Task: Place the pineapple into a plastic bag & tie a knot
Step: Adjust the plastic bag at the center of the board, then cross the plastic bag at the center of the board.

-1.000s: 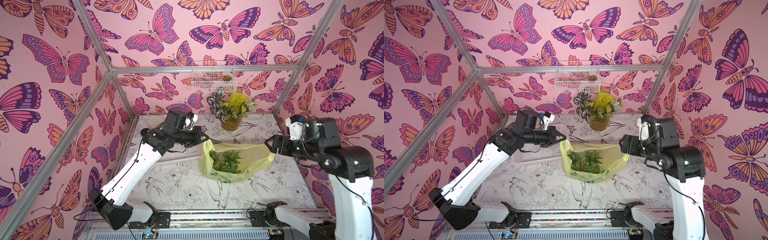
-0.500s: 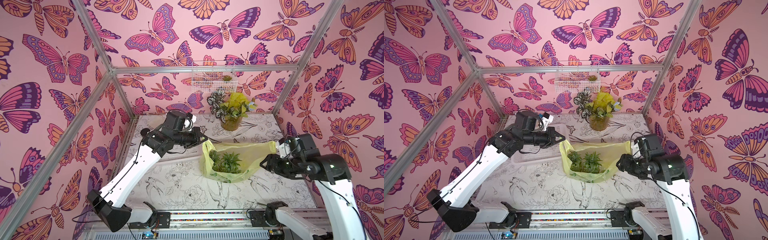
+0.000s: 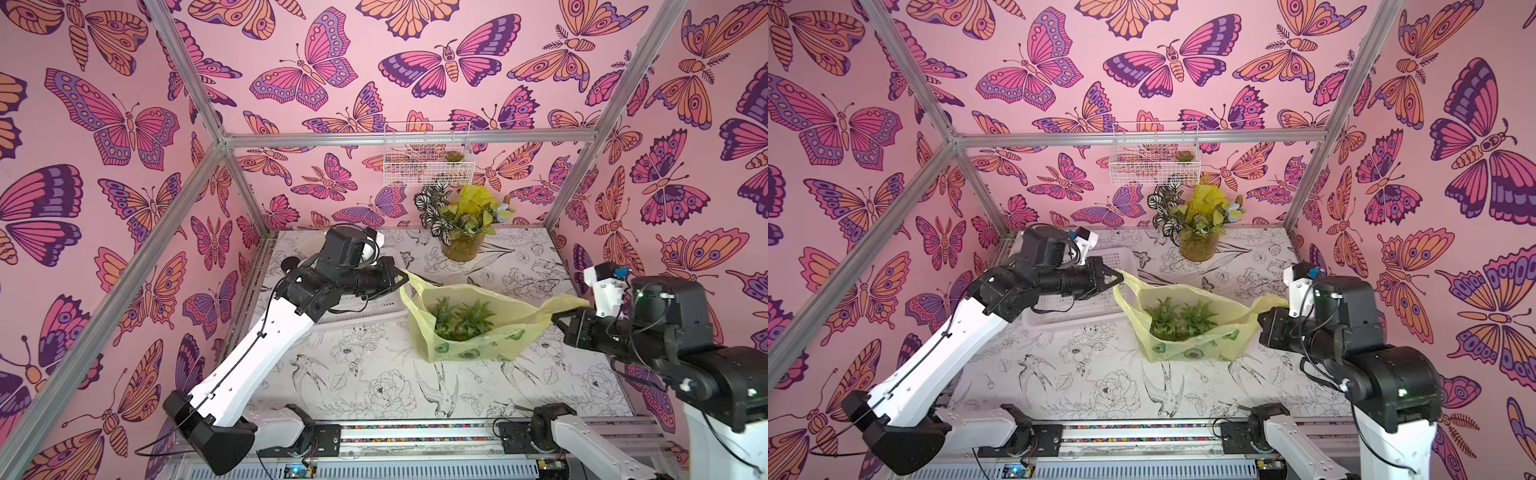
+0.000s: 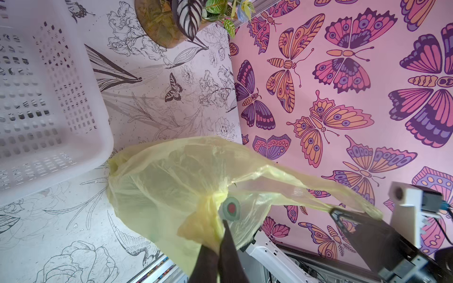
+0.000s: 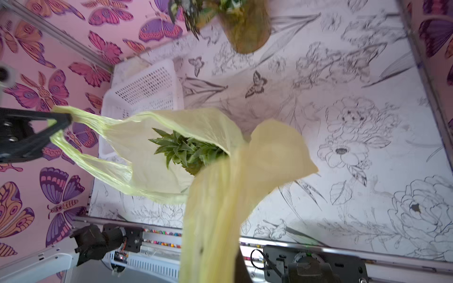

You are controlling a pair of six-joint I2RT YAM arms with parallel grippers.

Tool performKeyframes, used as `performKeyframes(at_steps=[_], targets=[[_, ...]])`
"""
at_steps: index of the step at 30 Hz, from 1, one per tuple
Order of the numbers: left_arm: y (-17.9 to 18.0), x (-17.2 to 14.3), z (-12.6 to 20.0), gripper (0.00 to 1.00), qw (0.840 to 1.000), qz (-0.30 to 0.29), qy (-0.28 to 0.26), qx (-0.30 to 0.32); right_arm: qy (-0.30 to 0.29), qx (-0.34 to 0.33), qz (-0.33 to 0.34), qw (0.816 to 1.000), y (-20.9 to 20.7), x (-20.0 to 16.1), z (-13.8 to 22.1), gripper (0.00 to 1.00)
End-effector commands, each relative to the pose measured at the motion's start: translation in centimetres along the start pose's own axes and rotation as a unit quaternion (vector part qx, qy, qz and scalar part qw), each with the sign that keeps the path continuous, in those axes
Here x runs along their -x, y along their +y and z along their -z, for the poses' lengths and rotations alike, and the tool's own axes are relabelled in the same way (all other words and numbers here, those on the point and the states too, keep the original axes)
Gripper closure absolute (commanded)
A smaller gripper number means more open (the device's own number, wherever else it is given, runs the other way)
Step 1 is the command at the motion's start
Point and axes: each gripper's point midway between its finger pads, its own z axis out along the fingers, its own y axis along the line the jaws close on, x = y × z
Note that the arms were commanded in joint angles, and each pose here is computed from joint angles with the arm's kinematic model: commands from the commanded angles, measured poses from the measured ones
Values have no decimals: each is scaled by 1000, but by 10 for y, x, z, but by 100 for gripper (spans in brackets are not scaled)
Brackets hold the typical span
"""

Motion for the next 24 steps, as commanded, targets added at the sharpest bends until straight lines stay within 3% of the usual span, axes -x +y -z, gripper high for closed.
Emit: performKeyframes(at_steps=[1, 3, 5, 7, 9, 11, 13, 14, 16, 18, 20, 24], targets=[[10, -9, 0, 100, 1000, 3, 9, 20, 67, -4, -14, 998, -6, -12, -38, 69], [5, -9, 1, 100, 1000, -4, 6, 17, 83, -43, -8, 996, -19, -20, -32, 37], [-1, -9, -4, 100, 1000, -15, 15, 10, 67, -95, 7, 993, -34, -17, -11, 22], [-9, -9, -7, 100, 999, -24, 24, -3, 12, -151, 21, 988, -46, 2, 21, 16], [-17, -9, -10, 100, 999, -33, 35, -18, -81, -206, 34, 975, -57, 30, 64, 13], [-21, -11, -13, 100, 998, -37, 42, -27, -166, -214, 50, 961, -54, 54, 96, 14], [-23, -13, -13, 100, 998, -38, 45, -33, -214, -141, 98, 962, -23, 74, 99, 21], [-22, -14, -13, 100, 998, -36, 45, -34, -221, -71, 124, 965, 4, 80, 92, 24], [-23, -14, -12, 100, 998, -38, 41, -40, -198, 82, 156, 964, 60, 82, 73, 30], [-24, -11, -12, 100, 998, -35, 33, -40, -150, 238, 152, 947, 110, 76, 62, 36], [-25, -10, -11, 100, 998, -31, 26, -41, -130, 310, 150, 930, 132, 69, 57, 35], [-26, -11, -13, 100, 998, -30, 23, -42, -111, 323, 188, 921, 142, 55, 31, 27]])
